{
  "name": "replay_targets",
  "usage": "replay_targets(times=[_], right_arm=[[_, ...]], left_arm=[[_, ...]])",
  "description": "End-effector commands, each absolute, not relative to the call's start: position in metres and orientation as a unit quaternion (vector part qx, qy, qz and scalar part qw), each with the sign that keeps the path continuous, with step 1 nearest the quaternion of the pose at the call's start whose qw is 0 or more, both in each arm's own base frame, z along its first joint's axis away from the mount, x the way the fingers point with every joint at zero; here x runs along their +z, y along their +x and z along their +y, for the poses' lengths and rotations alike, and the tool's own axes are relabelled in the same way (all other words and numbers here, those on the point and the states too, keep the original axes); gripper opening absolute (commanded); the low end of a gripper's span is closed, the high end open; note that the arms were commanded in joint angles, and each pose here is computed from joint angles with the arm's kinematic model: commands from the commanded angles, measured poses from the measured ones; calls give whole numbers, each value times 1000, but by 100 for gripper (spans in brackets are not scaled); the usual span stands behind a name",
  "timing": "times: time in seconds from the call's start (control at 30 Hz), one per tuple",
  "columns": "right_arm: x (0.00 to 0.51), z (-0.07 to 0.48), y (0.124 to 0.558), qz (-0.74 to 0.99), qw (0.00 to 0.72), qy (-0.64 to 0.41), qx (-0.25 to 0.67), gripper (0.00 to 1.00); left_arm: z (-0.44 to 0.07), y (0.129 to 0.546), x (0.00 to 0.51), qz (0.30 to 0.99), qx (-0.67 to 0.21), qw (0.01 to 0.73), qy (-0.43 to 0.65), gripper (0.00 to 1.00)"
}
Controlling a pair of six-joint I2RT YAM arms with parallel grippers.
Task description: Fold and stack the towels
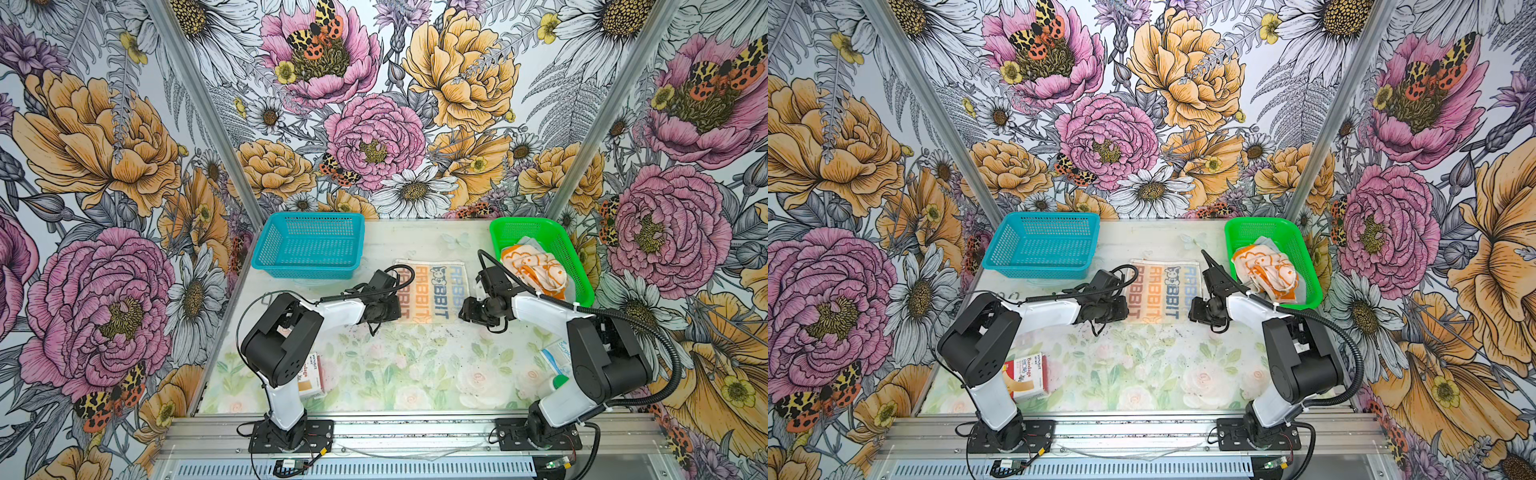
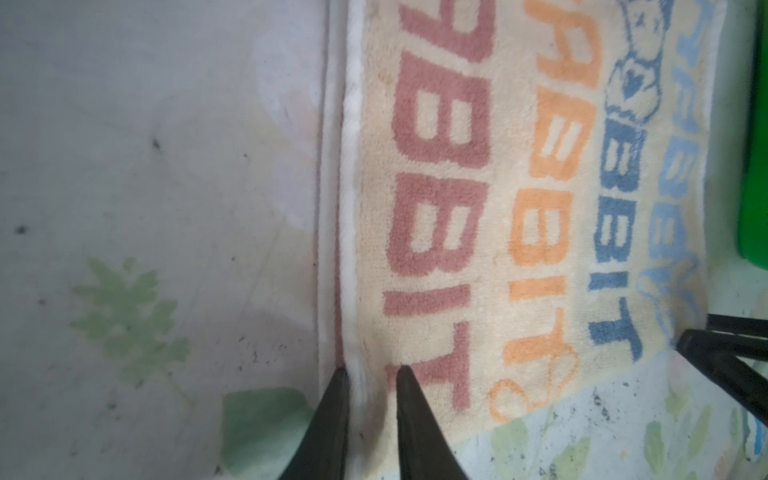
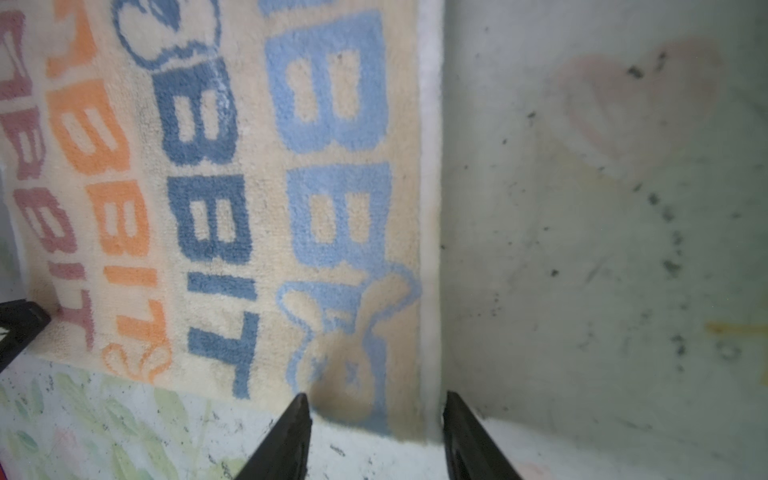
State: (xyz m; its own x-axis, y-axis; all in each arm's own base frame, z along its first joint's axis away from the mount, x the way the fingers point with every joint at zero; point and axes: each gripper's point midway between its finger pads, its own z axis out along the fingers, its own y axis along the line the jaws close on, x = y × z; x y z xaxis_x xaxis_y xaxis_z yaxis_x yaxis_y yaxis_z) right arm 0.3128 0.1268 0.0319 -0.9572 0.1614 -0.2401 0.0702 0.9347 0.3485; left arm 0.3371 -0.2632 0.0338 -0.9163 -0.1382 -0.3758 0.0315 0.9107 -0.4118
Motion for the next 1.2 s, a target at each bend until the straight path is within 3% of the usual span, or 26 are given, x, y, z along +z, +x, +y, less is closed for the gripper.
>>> replay_targets(times=[0.0,0.3,0.7,0.97,1.17], right_arm=[[29,127,315,974,135,60,174,53],[26,127,314,975,131,58,172,53],[17,123,311,978,122,63,160,52],[17,126,309,977,117,62,166,52],[17,122,291,978,101,69,166,37]], left_arm=[[-275,346,48,950,-226,216,-24,20],[-270,346,60,948,-218,233,-16,0],[-262,304,84,942,-184,280,33,0],[-237,280,33,958,-159,237,-15,0],[-238,277,27,961,-161,227,-15,0]])
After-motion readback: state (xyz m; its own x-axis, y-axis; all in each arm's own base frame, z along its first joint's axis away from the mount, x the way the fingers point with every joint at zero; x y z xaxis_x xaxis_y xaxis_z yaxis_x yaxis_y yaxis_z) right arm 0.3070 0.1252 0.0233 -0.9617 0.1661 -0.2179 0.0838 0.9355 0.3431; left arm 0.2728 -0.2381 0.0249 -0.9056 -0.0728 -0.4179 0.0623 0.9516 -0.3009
